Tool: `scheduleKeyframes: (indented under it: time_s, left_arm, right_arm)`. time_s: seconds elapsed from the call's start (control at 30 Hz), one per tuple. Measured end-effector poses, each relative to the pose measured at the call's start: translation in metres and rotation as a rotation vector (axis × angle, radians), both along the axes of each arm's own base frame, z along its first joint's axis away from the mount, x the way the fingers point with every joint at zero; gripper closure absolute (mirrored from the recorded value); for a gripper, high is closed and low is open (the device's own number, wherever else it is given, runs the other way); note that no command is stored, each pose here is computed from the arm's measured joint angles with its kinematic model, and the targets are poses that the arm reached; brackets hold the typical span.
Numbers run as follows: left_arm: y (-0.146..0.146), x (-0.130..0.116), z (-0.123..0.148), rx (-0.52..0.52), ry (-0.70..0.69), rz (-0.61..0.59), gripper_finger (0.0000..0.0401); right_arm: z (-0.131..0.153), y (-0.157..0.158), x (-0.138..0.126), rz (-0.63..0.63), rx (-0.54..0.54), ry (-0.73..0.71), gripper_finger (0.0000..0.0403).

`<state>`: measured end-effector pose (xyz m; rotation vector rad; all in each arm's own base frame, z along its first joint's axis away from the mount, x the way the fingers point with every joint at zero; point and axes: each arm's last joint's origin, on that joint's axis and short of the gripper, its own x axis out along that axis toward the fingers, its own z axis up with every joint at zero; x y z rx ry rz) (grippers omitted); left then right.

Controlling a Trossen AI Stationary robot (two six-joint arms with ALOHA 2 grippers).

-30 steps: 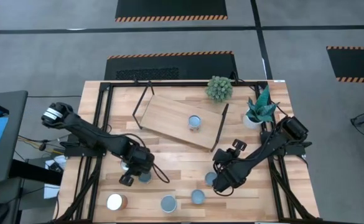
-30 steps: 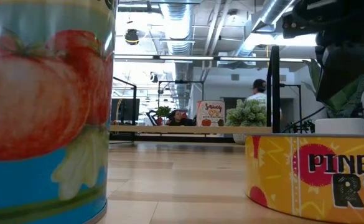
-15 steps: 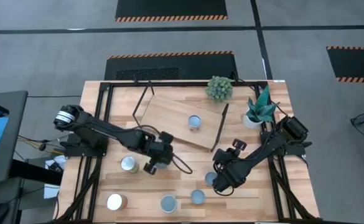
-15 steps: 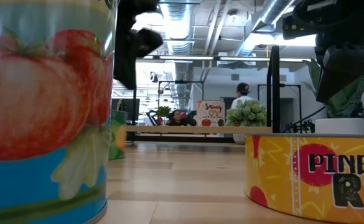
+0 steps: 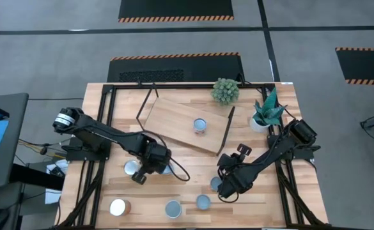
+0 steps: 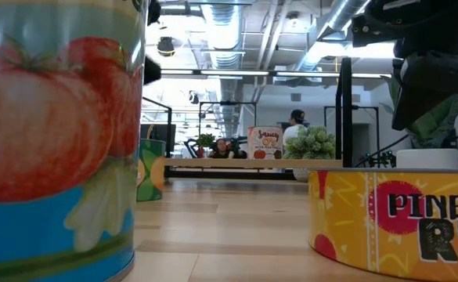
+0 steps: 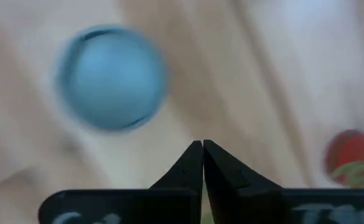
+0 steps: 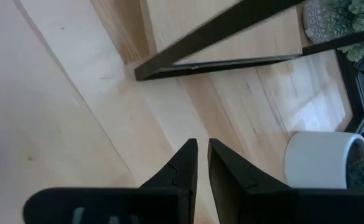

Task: Pick and place cans onto a shelf
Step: Put the canned peaches on the shelf

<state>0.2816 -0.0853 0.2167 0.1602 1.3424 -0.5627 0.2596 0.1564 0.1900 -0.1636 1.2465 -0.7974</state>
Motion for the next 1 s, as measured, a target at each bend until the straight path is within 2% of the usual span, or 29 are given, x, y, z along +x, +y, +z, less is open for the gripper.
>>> scheduleKeyframes:
  time_s: [0.07, 0.13, 0.3, 0.4, 0.5, 0.57, 0.7, 0.77, 0.87, 1.0]
  left_arm:
    - [-0.003, 0.002, -0.008, -0.084, -0.032, -0.004, 0.0401]
    - [-0.004, 0.004, -0.013, -0.113, -0.075, 0.001, 0.0401]
    - [-0.003, 0.011, -0.020, -0.069, -0.196, -0.003, 0.0401]
    - [-0.001, 0.013, -0.020, -0.051, -0.222, -0.002, 0.0401]
    - [-0.001, 0.012, -0.020, -0.081, -0.203, -0.007, 0.0401]
    - [-0.001, 0.013, -0.020, -0.048, -0.229, -0.011, 0.0401]
    - [0.004, 0.021, -0.017, 0.149, -0.359, 0.015, 0.0401]
    - [0.008, 0.025, -0.016, 0.207, -0.405, 0.008, 0.0399]
    - [0.013, 0.025, -0.016, 0.207, -0.398, 0.003, 0.0384]
    - [0.020, 0.021, -0.019, 0.190, -0.320, 0.022, 0.0347]
  right_arm:
    - [0.000, 0.001, 0.000, 0.017, -0.002, 0.007, 0.0342]
    - [0.000, 0.001, -0.001, 0.033, -0.006, 0.017, 0.0342]
    - [0.000, 0.001, -0.001, 0.041, -0.009, 0.024, 0.0342]
    - [0.000, 0.001, -0.001, 0.041, -0.010, 0.025, 0.0342]
    - [0.000, 0.002, -0.001, 0.044, -0.010, 0.025, 0.0342]
    - [0.000, 0.002, -0.001, 0.045, -0.010, 0.025, 0.0342]
    - [0.000, 0.002, -0.001, 0.049, -0.020, 0.019, 0.0342]
    - [0.000, 0.002, -0.001, 0.050, -0.023, 0.017, 0.0342]
    - [0.000, 0.002, -0.001, 0.050, -0.023, 0.016, 0.0342]
    - [0.000, 0.002, -0.001, 0.051, -0.023, 0.014, 0.0342]
